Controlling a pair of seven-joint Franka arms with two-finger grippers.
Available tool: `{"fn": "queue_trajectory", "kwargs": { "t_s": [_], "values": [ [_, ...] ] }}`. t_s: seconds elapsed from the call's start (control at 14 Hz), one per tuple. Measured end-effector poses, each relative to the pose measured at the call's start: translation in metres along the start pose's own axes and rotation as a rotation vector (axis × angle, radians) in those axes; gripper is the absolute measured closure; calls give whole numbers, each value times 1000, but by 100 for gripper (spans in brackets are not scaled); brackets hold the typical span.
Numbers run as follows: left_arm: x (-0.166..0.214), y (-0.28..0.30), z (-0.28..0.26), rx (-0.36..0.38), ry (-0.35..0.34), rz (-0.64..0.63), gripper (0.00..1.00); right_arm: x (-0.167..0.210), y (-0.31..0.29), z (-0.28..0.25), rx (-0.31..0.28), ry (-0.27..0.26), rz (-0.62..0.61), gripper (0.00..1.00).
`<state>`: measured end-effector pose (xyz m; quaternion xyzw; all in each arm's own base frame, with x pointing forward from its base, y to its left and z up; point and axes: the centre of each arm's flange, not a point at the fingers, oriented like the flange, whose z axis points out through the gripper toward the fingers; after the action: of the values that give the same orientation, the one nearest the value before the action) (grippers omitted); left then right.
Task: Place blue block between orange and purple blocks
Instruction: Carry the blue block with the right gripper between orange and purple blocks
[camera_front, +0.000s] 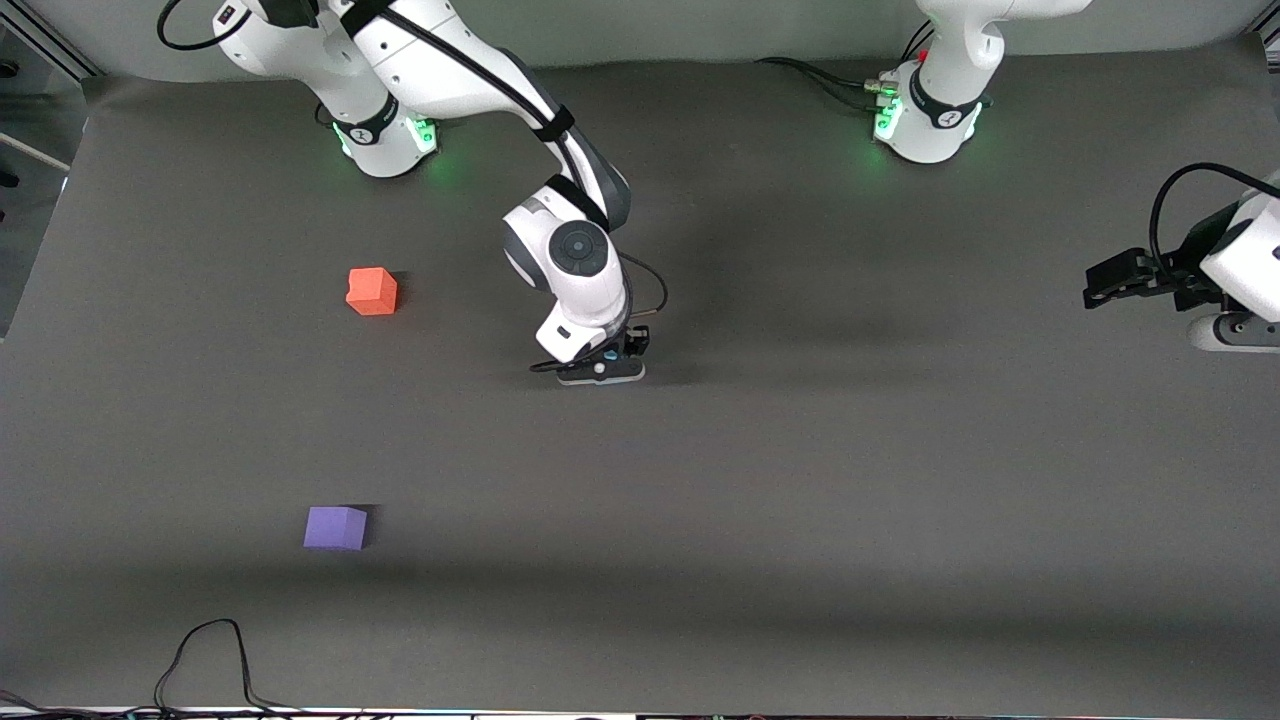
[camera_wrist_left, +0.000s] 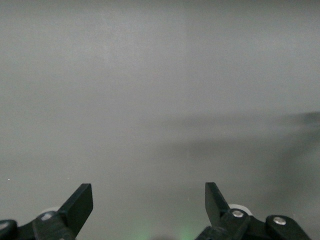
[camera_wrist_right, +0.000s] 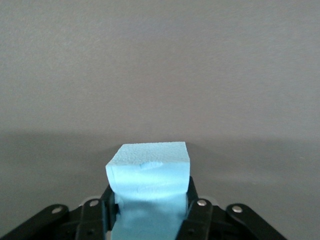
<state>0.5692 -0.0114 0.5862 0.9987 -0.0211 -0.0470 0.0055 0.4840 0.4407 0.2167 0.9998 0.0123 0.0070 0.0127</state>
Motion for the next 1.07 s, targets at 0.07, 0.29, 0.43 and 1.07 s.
{"fn": "queue_trajectory", "kwargs": {
  "t_s": [0.07,0.29,0.43,1.07],
  "values": [
    [0,0,0,5,0,1,0,6,5,-17,-7,-11,11,49],
    [0,0,0,33,-1,19,0,24,30,-107,-7,-51,38,49],
    [0,1,0,36,-1,23,0,32,55,-187,6,-69,56,49],
    [1,1,-1,31,6,23,0,67,191,-339,36,-136,-36,49]
  ]
}}
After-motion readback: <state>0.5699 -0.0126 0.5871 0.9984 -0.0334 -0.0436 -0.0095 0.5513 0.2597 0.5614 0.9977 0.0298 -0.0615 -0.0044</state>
